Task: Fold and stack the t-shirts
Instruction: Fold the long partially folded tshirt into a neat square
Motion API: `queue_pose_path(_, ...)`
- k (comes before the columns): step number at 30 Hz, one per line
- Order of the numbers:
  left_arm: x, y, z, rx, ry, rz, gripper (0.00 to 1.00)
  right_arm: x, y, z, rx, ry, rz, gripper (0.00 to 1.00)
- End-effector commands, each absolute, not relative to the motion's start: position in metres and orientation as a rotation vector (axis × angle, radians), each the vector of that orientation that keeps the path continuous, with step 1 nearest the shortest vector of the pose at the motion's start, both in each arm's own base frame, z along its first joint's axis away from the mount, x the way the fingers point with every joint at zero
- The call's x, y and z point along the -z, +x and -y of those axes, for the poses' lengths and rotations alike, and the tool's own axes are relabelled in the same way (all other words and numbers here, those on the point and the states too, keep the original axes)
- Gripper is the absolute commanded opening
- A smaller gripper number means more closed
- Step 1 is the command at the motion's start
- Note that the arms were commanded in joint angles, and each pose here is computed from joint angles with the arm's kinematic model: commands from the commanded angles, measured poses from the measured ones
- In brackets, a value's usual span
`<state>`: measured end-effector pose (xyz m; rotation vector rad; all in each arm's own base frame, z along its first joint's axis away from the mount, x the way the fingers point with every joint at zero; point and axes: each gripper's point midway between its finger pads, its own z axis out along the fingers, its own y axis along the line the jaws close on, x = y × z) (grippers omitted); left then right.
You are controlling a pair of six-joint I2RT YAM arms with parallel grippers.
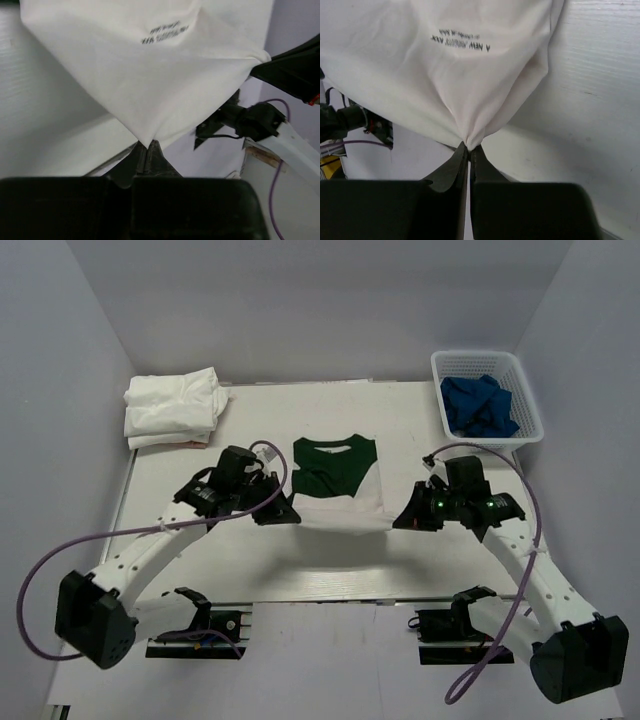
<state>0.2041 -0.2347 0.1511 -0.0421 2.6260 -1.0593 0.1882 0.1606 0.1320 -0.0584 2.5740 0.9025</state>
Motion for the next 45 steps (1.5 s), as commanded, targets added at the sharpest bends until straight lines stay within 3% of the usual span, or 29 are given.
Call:
queue_pose_path(1,-0.196,0.199,0.230,1.095,-0.061,-2.536,0.00,-0.169,0.179,-0.155,-0.889,-0.102,-2.558,0.00)
queue_pose_path(8,-0.234,0.230,0.227,1.018,-0.078,-2.393,0.00,-0.203,0.214,-0.165,-0.908,-0.148,-2.465,0.00)
queue_pose_path(22,-0.221,0.349,0.205,0.576,-0.326,-2.362,0.00,-0.229,0.327,-0.178,-0.845,-0.046,-2.370,0.00)
queue_pose_path(36,-0.160,0.444,0.193,0.475,-0.397,-2.421,0.00,-0.159,0.417,-0.191,-0.889,0.018,-2.491,0.00)
queue_pose_path(45,-0.102,0.477,0.193,0.502,-0.417,-2.532,0.00,-0.110,0.459,-0.195,-0.843,0.011,-2.527,0.01)
